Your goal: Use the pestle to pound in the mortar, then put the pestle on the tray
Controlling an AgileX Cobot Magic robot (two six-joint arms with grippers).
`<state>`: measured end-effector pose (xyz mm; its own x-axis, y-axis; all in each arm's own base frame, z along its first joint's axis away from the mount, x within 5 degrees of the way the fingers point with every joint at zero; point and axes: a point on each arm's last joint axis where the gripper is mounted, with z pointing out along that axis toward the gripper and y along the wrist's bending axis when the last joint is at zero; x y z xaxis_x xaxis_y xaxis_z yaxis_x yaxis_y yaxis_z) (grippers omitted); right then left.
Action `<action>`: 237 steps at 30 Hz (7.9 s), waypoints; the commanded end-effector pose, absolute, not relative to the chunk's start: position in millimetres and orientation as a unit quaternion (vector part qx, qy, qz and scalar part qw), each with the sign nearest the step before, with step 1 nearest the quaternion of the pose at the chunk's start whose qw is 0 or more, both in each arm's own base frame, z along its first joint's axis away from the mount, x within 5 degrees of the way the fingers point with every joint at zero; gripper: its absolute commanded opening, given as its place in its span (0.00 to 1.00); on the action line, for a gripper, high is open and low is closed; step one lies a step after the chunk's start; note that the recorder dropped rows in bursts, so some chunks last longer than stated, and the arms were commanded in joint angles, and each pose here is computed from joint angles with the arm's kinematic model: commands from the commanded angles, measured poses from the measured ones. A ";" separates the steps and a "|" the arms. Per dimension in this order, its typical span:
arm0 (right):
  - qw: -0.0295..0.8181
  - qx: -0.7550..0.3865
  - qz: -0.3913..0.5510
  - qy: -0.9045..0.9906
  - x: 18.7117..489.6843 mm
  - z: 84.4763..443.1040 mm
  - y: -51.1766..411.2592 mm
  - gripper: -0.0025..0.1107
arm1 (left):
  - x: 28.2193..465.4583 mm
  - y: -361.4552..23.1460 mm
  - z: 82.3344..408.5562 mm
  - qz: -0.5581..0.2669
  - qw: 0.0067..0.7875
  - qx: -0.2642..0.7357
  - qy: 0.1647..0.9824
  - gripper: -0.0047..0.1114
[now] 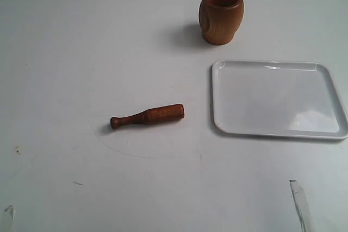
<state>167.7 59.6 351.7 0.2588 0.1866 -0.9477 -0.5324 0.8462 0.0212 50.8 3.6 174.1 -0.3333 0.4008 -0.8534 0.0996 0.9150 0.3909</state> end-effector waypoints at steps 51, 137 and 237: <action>0.169 -0.781 0.001 0.602 193.3 147.1 375.2 0.51 | 50.9 2.9 174.2 0.128 0.559 0.153 0.805 0.04; 0.767 -0.179 0.206 0.581 369.0 214.7 207.5 0.02 | 50.9 2.9 174.2 0.128 0.559 0.153 0.805 0.04; 0.690 -0.233 0.120 0.675 380.2 135.3 207.1 0.02 | 50.9 2.9 174.2 0.128 0.559 0.153 0.805 0.04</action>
